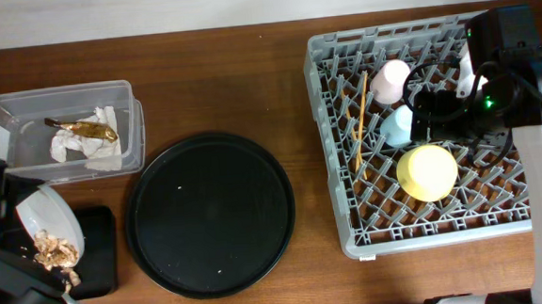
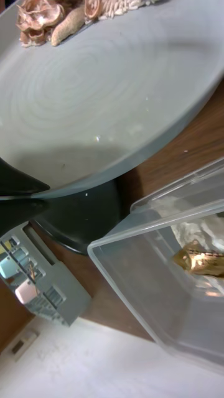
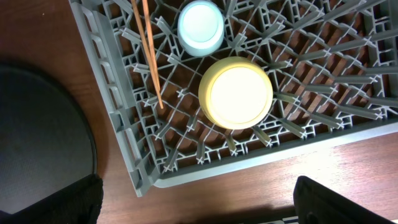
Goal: Sort waste into correct bins and load items into the dishwasher rack
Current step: 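Tilt the plate over the small black tray to dump the scraps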
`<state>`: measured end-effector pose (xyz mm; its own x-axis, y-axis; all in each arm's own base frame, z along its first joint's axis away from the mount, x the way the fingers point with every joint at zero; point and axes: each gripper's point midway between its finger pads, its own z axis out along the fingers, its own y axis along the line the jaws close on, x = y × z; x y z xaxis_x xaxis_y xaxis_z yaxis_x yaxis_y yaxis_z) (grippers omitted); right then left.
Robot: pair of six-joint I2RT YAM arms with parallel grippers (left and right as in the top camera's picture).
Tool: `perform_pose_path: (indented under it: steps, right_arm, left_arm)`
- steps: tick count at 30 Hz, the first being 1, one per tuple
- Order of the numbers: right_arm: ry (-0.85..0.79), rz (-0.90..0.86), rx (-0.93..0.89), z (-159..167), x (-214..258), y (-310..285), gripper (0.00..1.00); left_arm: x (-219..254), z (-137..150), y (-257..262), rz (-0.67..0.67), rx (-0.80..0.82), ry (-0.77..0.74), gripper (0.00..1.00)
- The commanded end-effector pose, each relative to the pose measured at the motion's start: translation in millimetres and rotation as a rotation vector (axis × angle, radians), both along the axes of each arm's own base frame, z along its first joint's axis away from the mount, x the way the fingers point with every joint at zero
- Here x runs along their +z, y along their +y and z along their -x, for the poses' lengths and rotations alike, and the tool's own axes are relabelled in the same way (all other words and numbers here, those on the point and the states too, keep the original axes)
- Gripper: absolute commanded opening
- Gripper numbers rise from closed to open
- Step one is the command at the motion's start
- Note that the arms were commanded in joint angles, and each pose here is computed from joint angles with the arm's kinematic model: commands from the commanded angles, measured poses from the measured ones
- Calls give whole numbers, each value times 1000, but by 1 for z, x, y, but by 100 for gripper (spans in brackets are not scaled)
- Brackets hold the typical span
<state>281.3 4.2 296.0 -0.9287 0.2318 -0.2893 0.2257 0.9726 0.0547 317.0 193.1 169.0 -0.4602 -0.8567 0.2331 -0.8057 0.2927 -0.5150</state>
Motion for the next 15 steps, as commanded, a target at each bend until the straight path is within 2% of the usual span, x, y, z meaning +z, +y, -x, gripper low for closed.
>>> perform_pose_path:
  steps: [1,3,5,8,15]
  right_arm:
    - [-14,11,-18,3,4,-4,99]
    - [-14,11,-18,3,4,-4,98]
    - [-14,11,-17,3,4,-4,98]
    - [-14,11,-17,3,4,-4,98]
    - [-14,11,-17,3,4,-4,98]
  left_arm:
    - [13,6,11,35,18,-81,1]
    - [17,9,17,49,32,-116,1]
    - [30,0,20,69,15,-250,1]
    - [35,-2,17,86,-11,-300,1]
    - [40,4,8,133,-20,-301,1]
